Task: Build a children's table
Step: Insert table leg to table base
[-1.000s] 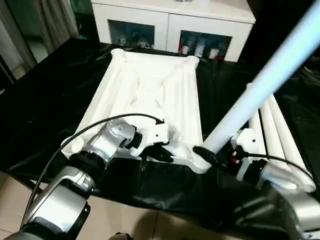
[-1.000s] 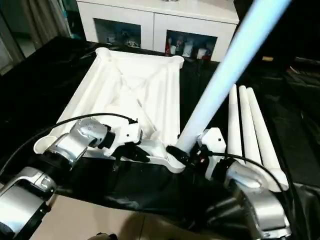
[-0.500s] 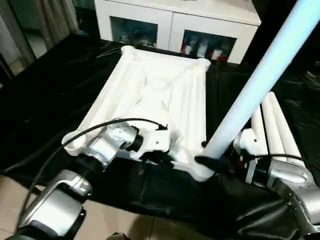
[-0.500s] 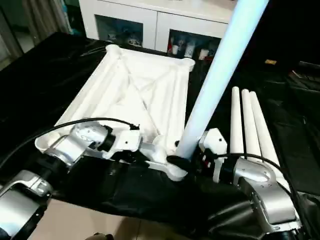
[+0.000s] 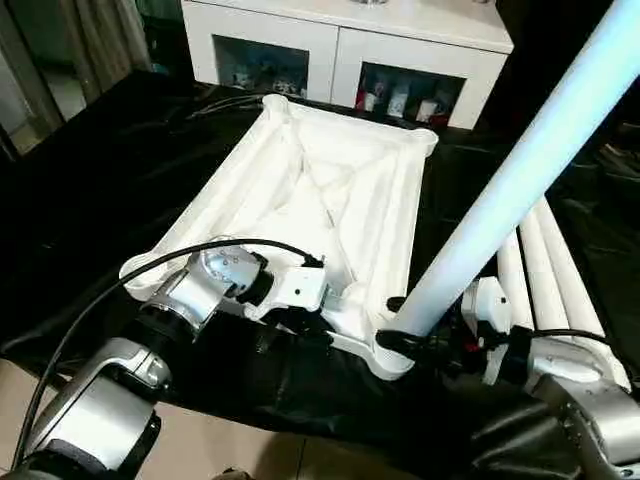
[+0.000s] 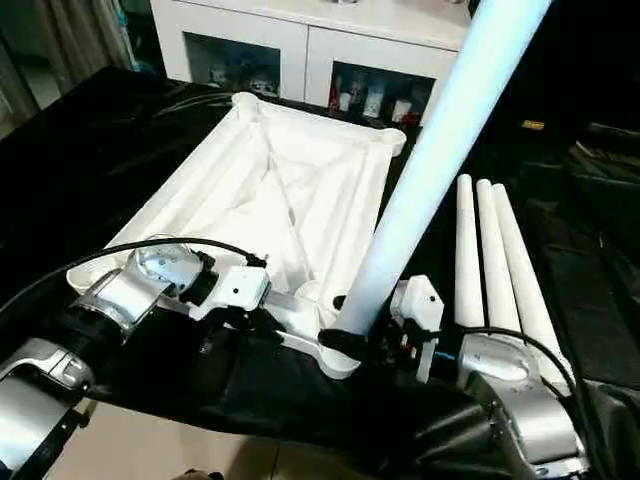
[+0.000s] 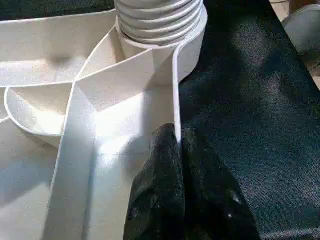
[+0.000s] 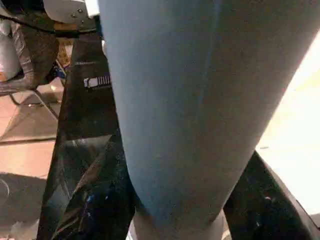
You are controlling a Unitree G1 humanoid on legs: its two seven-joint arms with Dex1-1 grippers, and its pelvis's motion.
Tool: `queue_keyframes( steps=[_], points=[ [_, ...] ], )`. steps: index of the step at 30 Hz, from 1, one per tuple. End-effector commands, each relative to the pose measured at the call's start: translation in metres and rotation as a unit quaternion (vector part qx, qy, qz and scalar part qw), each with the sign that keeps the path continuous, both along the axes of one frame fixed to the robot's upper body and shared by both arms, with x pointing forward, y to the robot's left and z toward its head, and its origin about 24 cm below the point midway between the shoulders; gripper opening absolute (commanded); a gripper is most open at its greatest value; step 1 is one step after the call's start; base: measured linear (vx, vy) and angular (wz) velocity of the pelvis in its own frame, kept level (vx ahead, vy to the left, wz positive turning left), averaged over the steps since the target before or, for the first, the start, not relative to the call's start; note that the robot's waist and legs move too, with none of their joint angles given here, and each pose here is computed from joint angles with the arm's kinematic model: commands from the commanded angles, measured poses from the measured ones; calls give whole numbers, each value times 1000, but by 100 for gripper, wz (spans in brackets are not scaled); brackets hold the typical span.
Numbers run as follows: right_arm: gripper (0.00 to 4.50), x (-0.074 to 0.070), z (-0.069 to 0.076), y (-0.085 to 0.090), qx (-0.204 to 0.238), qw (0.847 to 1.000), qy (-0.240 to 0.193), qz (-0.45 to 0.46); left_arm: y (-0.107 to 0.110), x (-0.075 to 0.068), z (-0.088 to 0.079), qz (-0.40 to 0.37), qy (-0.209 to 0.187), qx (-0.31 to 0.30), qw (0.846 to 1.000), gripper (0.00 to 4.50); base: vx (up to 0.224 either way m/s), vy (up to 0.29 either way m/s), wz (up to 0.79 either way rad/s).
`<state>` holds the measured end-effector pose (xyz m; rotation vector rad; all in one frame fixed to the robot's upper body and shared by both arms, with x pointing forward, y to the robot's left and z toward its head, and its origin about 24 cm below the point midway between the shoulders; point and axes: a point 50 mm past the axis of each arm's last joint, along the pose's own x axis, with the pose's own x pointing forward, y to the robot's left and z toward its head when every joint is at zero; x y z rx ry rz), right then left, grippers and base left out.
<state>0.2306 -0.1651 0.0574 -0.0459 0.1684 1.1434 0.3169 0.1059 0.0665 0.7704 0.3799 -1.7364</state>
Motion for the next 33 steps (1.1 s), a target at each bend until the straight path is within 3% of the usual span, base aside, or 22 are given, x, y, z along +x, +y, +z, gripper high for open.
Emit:
queue_keyframes(
  steps=[1,10,17,22,33],
  points=[
    [186,-27,-51,1,-42,990,133,20,13,0,-10,12,7,51,999,0,0,0,0],
    [186,-16,-55,0,-40,990,134,-28,15,2,-11,31,16,43,998,0,0,0,0],
    [186,13,-63,-3,-32,975,136,-173,13,11,-12,114,32,20,993,0,-9,2,-2],
    [186,21,-66,0,-30,968,137,-207,11,14,-13,150,36,12,988,0,-59,21,-16],
    [186,45,-78,17,-73,950,138,-271,8,24,-19,295,38,8,955,0,-42,-6,0]
  ],
)
